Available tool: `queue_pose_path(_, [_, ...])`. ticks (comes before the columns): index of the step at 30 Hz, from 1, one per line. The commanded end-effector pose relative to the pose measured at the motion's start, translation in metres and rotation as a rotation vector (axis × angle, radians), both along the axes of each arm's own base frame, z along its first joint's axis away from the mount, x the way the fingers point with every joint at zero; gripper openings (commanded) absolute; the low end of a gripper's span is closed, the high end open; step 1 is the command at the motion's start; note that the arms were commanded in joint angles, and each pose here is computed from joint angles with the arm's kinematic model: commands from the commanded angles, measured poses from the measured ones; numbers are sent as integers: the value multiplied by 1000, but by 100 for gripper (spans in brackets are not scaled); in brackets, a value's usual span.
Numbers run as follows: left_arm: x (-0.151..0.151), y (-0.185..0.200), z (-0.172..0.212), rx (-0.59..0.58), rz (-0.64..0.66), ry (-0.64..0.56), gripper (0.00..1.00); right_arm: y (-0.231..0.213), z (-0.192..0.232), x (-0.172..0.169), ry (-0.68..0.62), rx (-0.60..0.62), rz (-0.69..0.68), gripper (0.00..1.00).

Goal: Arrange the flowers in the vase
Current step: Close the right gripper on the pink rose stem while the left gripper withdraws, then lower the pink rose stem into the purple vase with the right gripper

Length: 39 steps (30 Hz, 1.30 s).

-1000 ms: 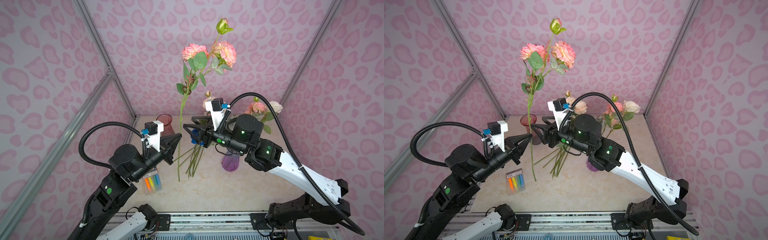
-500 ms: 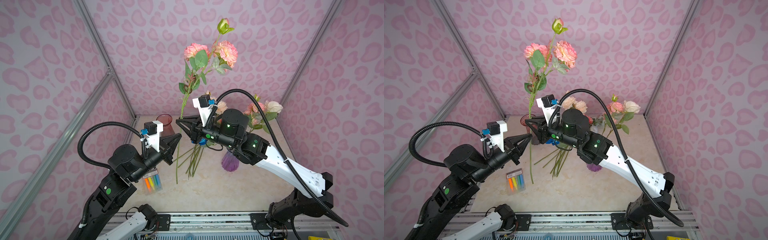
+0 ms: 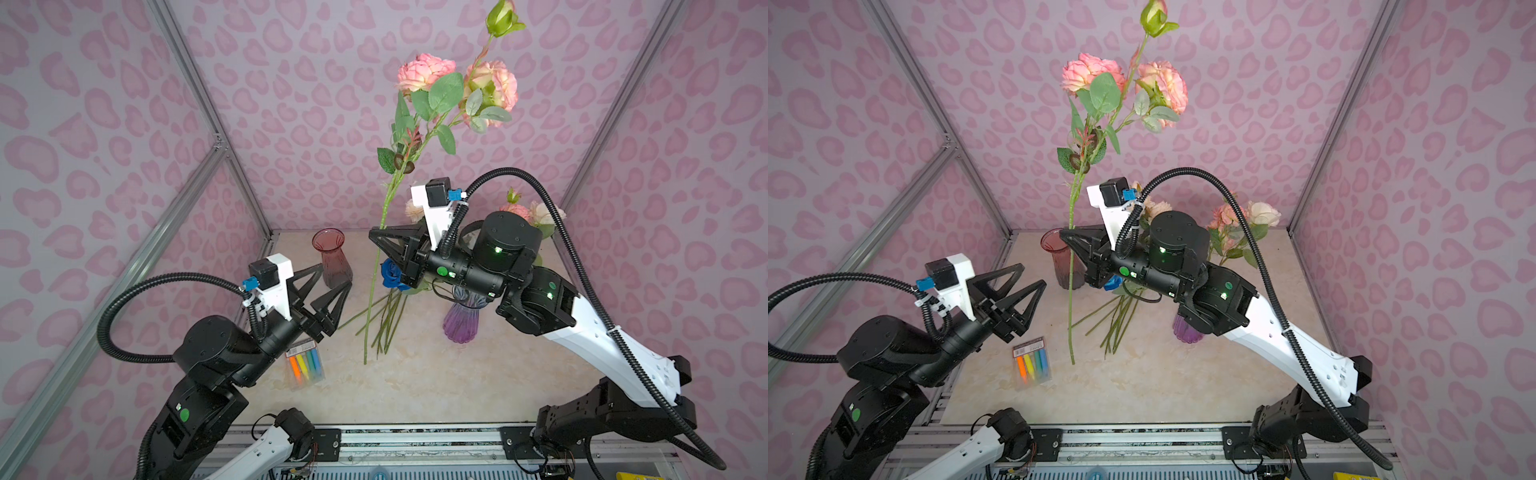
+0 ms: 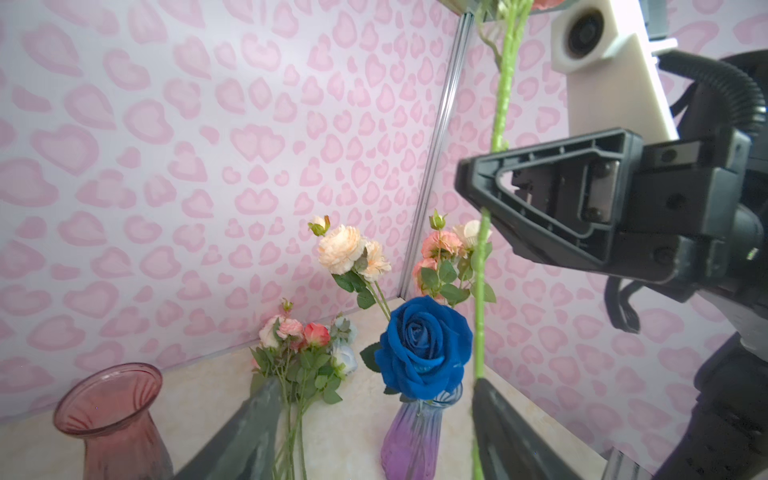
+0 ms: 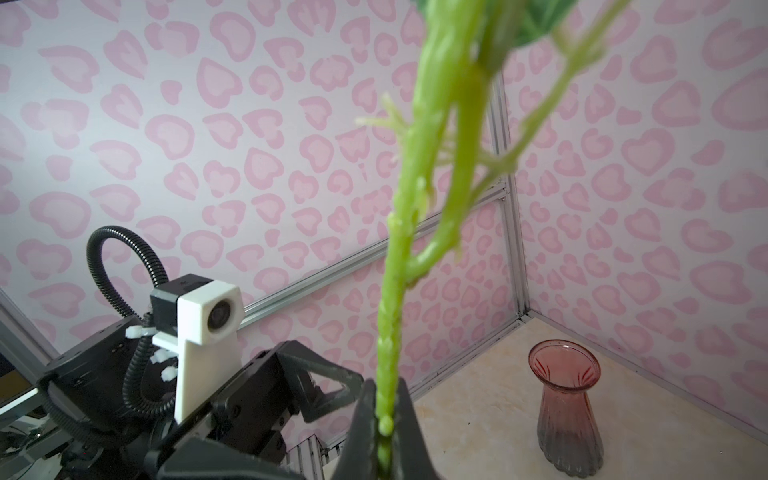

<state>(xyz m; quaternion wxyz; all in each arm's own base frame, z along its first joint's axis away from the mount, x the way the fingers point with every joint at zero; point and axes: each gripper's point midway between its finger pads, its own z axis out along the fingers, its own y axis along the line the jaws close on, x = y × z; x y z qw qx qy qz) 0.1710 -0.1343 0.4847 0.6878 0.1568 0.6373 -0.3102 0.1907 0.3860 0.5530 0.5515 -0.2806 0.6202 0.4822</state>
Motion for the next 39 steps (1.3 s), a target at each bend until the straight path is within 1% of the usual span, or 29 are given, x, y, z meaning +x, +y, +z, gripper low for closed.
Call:
queue_pose_path(1, [6,15,-9,40,93,3,75,-25,-23,1,0,-112,-83,4])
queue_pose_path(3, [7,18,-12,46,114,7,75,-47,-27,1,-10,-132,-137,4])
queue_pose_path(6, [11,17,-15,54,123,16,75,-80,-36,3,-33,-205,-239,4])
queue_pose_path(10, [20,15,-24,68,146,47,75,-130,-46,17,-83,-328,-436,4])
queue_pose_path(12, [25,14,-29,72,157,59,75,-154,-44,24,-110,-366,-541,4])
queue_pose_path(14, [30,15,-36,72,180,77,75,-175,-37,33,-140,-378,-638,4])
queue_pose_path(17, [41,18,-51,60,230,119,75,-200,-21,45,-188,-363,-773,4])
queue_pose_path(19, [48,19,-63,49,259,149,75,-210,-15,57,-220,-360,-851,4])
queue_pose_path(23, [62,15,-96,68,297,239,75,-222,-13,89,-251,-372,-972,4])
queue_pose_path(26, [68,13,-115,70,312,290,75,-223,-14,112,-240,-353,-994,4])
queue_pose_path(31, [70,10,-135,67,305,333,75,-218,-37,143,-206,-362,-982,4])
queue_pose_path(34, [71,8,-144,72,298,350,75,-222,-44,152,-184,-326,-981,4])
queue_pose_path(36, [71,5,-147,74,286,357,75,-225,-49,157,-179,-326,-994,4])
queue_pose_path(39, [73,3,-151,74,286,364,75,-222,-74,162,-104,-339,-963,5])
